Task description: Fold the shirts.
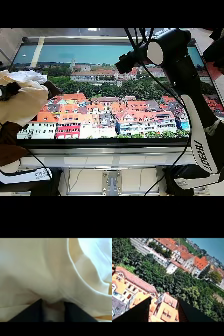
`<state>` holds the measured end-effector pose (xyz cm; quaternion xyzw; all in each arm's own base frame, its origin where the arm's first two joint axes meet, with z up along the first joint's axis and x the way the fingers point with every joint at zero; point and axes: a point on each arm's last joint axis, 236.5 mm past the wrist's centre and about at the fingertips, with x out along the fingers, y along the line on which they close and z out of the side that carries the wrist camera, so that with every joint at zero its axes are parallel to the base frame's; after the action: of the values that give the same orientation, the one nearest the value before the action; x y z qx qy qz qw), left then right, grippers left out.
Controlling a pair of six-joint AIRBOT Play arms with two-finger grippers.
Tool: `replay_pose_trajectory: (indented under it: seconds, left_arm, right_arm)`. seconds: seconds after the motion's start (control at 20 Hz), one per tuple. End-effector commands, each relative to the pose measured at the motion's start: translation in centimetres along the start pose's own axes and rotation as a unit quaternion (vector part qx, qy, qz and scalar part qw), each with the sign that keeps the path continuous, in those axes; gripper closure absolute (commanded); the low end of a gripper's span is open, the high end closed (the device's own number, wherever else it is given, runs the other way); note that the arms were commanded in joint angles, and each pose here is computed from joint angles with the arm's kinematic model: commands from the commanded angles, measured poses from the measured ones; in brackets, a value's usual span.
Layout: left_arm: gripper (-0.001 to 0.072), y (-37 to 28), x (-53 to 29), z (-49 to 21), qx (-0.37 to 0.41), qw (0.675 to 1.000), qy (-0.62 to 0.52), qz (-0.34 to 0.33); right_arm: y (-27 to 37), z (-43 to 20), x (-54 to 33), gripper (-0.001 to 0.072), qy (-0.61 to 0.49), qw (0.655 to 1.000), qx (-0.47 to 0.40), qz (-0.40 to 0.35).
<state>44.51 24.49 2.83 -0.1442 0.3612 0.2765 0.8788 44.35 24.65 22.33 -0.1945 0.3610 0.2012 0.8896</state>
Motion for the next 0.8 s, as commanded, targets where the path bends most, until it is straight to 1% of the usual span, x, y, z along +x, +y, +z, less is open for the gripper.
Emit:
replay_pose_trajectory:
  seconds: [0.0, 0.2, 0.3, 0.45, 0.55, 0.65, 0.75]
  left_arm:
    - [0.0697, -0.7, 0.5, 0.1, -0.018, 1.000, -0.004, -0.013]
    - [0.0698, -1.3, -2.4, 3.3, -0.019, 0.998, -0.060, -0.027]
    - [0.0698, -2.1, -6.8, 7.4, -0.020, 0.990, -0.134, -0.046]
    - [0.0698, -4.4, -15.7, 12.1, -0.044, 0.966, -0.234, -0.099]
    - [0.0698, -7.1, -21.2, 13.0, -0.069, 0.949, -0.266, -0.156]
    - [0.0699, -12.0, -26.8, 12.5, -0.087, 0.925, -0.277, -0.245]
    - [0.0699, -18.0, -30.9, 9.7, -0.065, 0.908, -0.250, -0.330]
  right_arm:
    - [-1.0, -1.0, 1.3, 0.0326, 0.019, 1.000, 0.013, -0.001]
    - [-1.1, -0.9, 1.2, 0.0327, 0.018, 1.000, 0.012, -0.003]
    - [-1.2, -0.9, 1.0, 0.0328, 0.017, 1.000, 0.012, -0.004]
    - [-1.5, -0.5, -0.2, 0.0329, 0.008, 1.000, 0.015, -0.005]
    - [-2.0, -0.6, -1.9, 0.0329, 0.005, 1.000, 0.016, -0.012]
    - [-3.6, -1.2, -4.8, 0.0329, 0.006, 0.999, 0.018, -0.036]
    - [-5.2, -1.8, -9.0, 0.0329, -0.005, 0.998, 0.027, -0.056]
